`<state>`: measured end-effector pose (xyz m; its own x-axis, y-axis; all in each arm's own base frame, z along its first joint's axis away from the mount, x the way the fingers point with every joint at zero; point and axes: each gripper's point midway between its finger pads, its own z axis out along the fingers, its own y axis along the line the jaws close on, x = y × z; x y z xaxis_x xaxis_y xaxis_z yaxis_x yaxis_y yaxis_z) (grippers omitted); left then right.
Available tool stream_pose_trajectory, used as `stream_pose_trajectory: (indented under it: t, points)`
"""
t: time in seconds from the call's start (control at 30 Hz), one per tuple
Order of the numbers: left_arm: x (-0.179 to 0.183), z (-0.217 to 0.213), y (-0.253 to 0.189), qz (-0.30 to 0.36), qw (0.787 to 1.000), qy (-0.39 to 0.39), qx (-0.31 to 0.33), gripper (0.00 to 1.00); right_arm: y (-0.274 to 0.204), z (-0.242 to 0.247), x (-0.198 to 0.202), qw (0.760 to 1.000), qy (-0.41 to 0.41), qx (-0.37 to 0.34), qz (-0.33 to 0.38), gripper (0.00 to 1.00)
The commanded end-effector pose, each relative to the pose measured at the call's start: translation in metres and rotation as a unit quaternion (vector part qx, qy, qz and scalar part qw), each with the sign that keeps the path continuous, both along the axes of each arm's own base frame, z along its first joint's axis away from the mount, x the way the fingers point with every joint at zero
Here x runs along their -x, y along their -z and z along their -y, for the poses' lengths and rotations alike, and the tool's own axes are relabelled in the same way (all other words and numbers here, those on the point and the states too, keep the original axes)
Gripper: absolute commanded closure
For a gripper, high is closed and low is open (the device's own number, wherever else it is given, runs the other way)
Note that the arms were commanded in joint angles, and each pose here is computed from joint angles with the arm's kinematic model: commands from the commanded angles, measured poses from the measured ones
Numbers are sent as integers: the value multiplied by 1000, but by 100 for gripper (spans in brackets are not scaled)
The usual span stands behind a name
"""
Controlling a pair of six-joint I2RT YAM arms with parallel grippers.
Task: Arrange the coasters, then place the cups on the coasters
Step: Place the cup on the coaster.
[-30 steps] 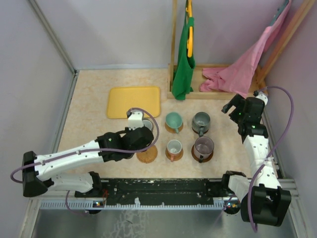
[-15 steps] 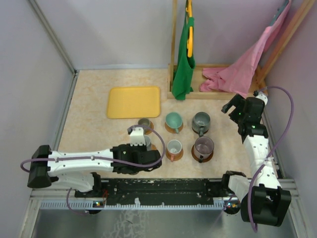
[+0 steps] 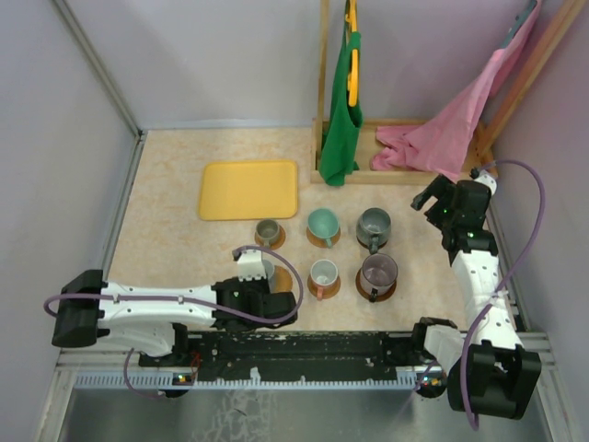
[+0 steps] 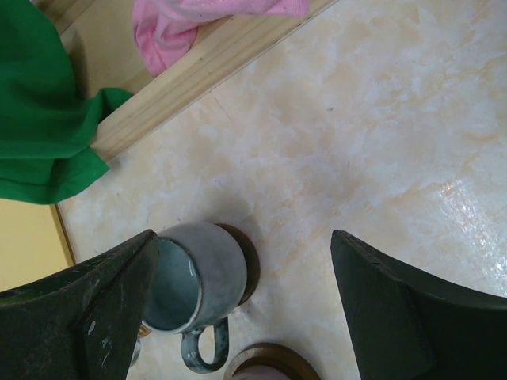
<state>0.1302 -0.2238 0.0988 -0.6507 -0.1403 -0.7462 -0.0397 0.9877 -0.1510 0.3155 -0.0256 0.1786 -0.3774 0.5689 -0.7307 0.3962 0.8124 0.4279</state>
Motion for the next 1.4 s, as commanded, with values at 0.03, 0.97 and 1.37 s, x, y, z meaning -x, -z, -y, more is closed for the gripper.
stream_pose_trajectory:
  t: [0.03,0.97,1.37]
  points:
    - [-6,8,1,29,999,-10,20,100,-15,1,-9,1000,-4,11,22,11]
    - [-3,15,25,29,999,4,-22,95,-8,0,-11,1000,-6,13,14,11]
    - [0,17,16,39,999,-2,-34,59,-8,0,-11,1000,-6,12,15,11]
